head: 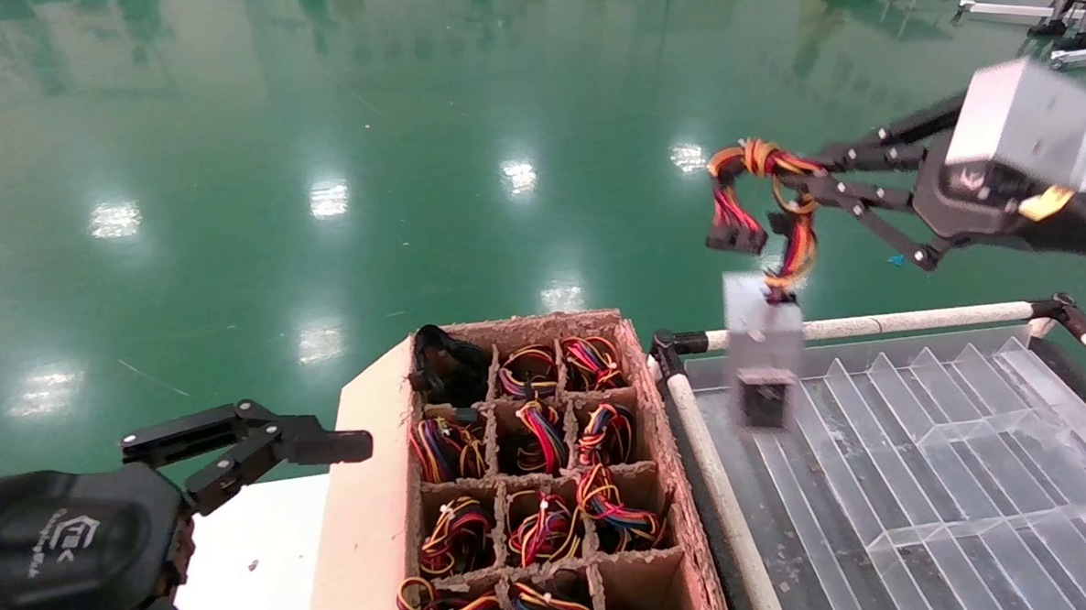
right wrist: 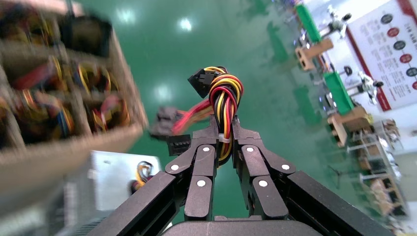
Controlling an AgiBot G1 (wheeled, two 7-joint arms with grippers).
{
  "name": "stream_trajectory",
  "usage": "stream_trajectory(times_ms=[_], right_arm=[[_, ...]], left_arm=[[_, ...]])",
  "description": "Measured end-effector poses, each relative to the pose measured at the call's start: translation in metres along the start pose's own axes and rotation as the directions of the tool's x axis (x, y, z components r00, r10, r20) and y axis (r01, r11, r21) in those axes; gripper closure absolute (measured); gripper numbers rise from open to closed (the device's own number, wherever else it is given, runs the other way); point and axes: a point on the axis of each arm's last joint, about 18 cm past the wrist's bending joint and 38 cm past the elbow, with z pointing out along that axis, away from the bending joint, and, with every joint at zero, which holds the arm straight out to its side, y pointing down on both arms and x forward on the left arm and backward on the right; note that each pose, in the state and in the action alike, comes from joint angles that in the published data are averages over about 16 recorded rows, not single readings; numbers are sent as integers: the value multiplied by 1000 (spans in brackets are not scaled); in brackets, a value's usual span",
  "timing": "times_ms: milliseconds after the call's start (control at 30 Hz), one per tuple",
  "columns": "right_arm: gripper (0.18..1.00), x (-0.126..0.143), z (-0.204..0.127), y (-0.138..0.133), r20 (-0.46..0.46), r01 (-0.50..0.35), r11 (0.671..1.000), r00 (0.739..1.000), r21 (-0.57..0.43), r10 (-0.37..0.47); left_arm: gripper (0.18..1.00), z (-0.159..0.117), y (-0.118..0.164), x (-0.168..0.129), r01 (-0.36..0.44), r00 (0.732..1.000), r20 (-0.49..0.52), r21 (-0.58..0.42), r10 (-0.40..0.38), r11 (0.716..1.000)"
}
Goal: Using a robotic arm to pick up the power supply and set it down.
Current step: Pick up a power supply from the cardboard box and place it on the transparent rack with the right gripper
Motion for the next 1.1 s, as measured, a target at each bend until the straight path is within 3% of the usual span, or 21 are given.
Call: stream_trajectory(times_ms=[567,1100], right_arm=[[958,-12,33,33,75,233,968,971,-93,-226],[959,-20,54,37,124,334,935,939,-122,-320]], left_arm=[[184,0,0,0,0,1000,0,0,0,1000],[184,0,0,0,0,1000,0,0,0,1000]])
